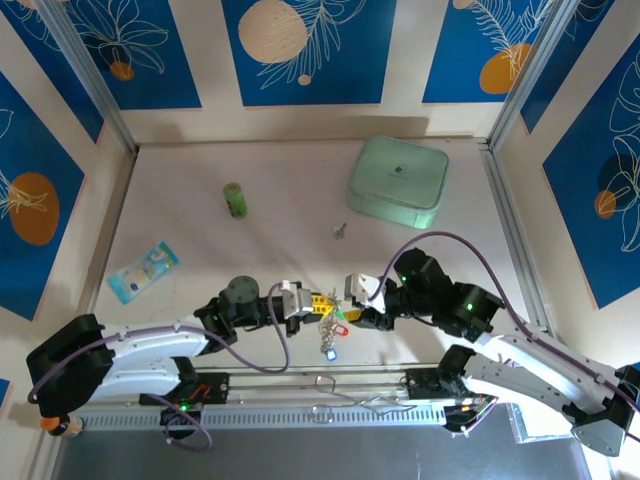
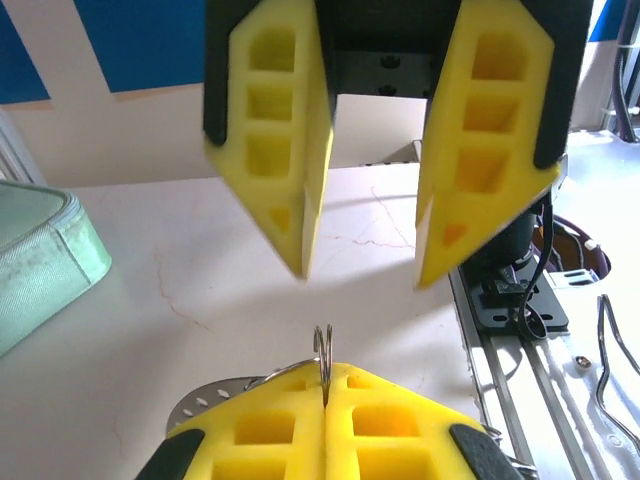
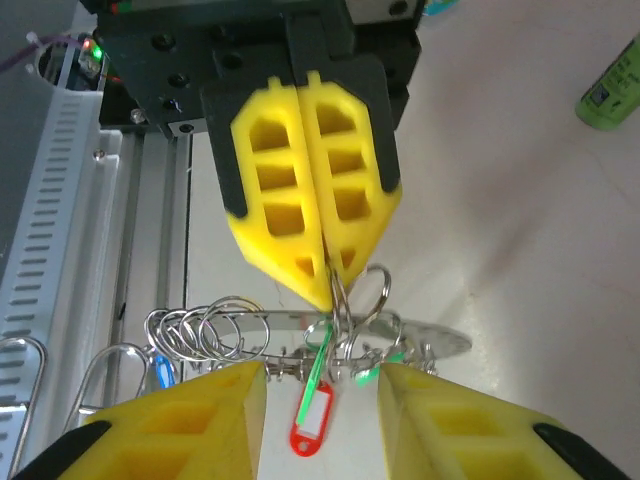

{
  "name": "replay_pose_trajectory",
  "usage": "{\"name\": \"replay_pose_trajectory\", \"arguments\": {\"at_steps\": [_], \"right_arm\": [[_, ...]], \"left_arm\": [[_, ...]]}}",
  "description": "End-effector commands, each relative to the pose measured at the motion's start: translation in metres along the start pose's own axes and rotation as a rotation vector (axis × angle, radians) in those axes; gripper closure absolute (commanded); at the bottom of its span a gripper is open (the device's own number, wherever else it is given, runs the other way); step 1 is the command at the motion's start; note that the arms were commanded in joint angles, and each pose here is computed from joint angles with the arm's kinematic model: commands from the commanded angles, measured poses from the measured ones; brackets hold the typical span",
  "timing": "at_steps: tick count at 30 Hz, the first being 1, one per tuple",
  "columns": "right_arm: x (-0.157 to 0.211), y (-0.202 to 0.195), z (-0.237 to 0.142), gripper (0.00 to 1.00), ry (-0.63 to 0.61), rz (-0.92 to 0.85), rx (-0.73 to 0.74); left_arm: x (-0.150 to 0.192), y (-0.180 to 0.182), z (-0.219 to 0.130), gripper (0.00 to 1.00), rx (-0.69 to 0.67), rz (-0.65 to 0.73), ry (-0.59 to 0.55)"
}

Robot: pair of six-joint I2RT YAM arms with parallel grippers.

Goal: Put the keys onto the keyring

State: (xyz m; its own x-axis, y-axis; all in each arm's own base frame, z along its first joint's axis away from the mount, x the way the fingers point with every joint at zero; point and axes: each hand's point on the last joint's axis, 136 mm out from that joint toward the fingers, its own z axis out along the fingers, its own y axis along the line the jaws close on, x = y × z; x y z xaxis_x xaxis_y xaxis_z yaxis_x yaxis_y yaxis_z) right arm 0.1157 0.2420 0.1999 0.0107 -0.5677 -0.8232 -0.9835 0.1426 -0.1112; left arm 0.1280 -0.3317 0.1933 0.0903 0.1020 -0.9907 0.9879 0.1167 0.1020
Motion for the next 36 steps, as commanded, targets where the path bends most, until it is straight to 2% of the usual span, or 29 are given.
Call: {"name": "replay_pose_trajectory", "arguments": {"at_steps": [1, 9, 22, 28, 31, 36], "right_arm": [[-0.005, -0.003, 0.004, 0.65, -0.080, 0.110, 0.019], [0.007, -0.005, 0.016, 0.66, -0.061, 0.125, 0.028], [0.002, -0.001, 0.022, 0.69, -0.083, 0.135, -0.013], [-0.001, -0.005, 0.020, 0.89, -0.088, 0.130, 0.008], [-0.001, -0.010, 0.014, 0.97, -0.068, 0.113, 0.043], [-0.006, -0.023, 0.001, 1.00, -0.041, 0.067, 0.124]], "left_arm": [[-0.043, 0.007, -0.006, 1.00, -0.038, 0.015, -0.187], [-0.047, 0.002, -0.005, 1.00, -0.006, 0.011, -0.206], [-0.052, -0.001, -0.003, 1.00, 0.023, 0.007, -0.241], [-0.052, 0.001, -0.004, 1.00, 0.007, 0.010, -0.245], [-0.045, 0.004, -0.004, 1.00, -0.017, 0.019, -0.210], [-0.036, 0.012, -0.006, 1.00, -0.078, 0.036, -0.154]]}}
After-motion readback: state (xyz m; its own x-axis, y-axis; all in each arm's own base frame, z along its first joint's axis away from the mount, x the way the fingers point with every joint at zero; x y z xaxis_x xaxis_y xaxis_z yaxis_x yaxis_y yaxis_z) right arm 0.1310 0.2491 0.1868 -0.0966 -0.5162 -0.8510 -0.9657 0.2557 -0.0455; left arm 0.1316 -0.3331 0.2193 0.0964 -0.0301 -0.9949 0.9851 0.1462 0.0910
